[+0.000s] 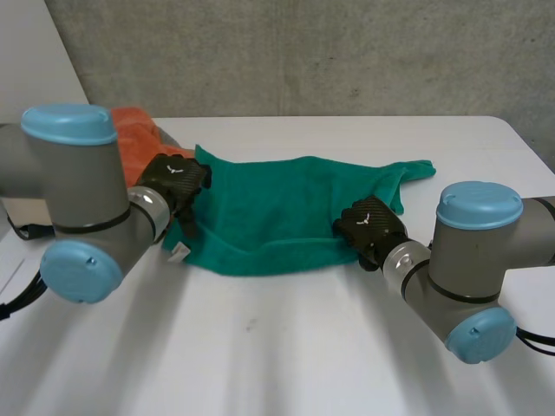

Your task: Fold the laundry.

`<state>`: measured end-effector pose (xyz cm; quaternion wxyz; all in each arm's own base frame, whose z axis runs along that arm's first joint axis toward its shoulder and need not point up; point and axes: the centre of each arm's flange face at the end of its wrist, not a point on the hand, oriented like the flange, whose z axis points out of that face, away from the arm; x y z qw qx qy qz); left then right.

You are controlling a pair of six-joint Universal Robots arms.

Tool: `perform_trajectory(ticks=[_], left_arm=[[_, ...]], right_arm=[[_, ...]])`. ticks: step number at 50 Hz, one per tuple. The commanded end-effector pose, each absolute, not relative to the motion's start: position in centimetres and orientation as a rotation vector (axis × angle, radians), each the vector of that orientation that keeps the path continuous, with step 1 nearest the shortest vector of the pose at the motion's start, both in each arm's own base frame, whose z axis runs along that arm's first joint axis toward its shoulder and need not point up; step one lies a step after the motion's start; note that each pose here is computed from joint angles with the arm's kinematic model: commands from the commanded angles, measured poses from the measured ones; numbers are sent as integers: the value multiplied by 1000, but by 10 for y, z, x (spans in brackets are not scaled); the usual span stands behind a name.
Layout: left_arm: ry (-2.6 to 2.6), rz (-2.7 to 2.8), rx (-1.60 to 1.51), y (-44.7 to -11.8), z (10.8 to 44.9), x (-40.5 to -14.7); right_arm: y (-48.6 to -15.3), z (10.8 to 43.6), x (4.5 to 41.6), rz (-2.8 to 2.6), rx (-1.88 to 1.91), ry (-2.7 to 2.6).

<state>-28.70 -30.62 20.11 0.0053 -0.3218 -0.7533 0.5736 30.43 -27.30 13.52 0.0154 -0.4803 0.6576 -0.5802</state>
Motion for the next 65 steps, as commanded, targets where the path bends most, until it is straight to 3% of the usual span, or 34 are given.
perform_trajectory(ticks=[1, 8, 16, 23, 28, 35, 44, 56, 65], left_arm=[[-2503, 1617, -1127, -318, 170, -289], [-2572, 1607, -1153, -327, 158, -284], [-2569, 1567, -1222, -316, 157, -287], [-2515, 1716, -1115, -313, 189, -283], [-2491, 1785, -1045, -312, 208, -275], [-2423, 1848, -965, -307, 238, -266], [-2309, 1898, -933, -293, 267, -266], [-2268, 1911, -914, -285, 280, -272], [-2278, 1927, -893, -288, 284, -265]], right_arm=[[-273, 135, 303, -1803, -1494, 2047], [-276, 138, 301, -1812, -1485, 2053], [-284, 142, 297, -1819, -1411, 2088], [-307, 162, 277, -1707, -1032, 2238], [-330, 183, 243, -1579, -708, 2350], [-353, 192, 213, -1581, -687, 2366], [-366, 163, 228, -1640, -1179, 2253], [-359, 137, 256, -1547, -1087, 2271], [-372, 147, 262, -1750, -1094, 2252]])
